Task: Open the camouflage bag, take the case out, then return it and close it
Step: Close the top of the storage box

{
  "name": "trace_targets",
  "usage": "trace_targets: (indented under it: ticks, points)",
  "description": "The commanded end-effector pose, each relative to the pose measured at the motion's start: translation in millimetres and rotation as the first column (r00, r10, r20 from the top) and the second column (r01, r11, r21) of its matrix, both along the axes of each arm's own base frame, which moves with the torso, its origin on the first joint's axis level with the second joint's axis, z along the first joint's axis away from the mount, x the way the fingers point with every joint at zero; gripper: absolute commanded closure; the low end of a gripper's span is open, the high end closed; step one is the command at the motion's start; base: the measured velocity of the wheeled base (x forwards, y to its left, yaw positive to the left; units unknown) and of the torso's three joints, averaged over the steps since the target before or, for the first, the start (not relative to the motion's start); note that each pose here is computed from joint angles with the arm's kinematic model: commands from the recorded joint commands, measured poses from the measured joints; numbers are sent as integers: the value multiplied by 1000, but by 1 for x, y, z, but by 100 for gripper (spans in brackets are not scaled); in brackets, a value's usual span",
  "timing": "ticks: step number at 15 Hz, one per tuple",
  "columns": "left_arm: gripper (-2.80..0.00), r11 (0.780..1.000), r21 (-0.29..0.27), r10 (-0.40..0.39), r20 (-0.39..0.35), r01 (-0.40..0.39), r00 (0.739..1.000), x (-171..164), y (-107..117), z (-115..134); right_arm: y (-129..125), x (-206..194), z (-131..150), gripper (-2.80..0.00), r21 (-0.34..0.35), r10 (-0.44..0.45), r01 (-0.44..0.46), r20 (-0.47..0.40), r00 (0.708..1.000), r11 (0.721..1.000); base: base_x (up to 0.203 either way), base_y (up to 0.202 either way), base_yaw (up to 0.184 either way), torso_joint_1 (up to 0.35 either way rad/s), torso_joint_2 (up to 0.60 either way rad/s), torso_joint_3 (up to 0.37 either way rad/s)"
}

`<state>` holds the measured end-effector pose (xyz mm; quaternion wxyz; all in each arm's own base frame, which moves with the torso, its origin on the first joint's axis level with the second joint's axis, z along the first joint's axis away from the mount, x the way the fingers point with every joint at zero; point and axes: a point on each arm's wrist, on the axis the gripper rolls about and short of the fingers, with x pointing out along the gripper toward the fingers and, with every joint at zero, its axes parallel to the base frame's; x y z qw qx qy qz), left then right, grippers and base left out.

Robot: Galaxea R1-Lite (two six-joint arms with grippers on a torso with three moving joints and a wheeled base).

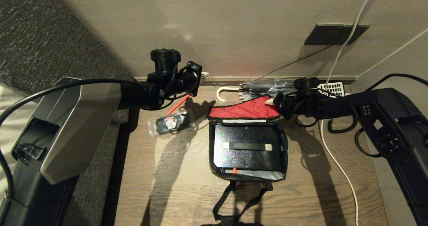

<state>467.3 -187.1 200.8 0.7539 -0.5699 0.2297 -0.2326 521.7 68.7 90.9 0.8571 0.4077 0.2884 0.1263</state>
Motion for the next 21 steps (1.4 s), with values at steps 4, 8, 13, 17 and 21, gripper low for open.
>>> trace_targets:
  ticks: [4,8,13,17,21]
  points:
    - [0,1000,-12,-12,8,12,1000,-4,-4,5,0,-7,30,0,23,32,-33,44,999,999,0,0,0,0,0,0]
    - [0,1000,-13,-12,9,12,1000,-5,-4,8,-1,-25,61,0,-20,125,-125,36,991,992,0,0,0,0,0,0]
    - [0,1000,-13,-7,11,7,1000,-7,-2,12,-4,-58,82,0,-147,253,-263,-84,964,953,0,0,0,0,0,0]
    - [0,1000,-13,1,10,-1,1000,-6,1,14,-5,-77,86,0,-233,339,-369,-158,927,900,0,0,0,0,0,0]
    - [0,1000,-7,14,-3,-14,1000,-5,4,11,-6,-99,90,0,-267,437,-479,-202,876,836,0,0,0,0,0,0]
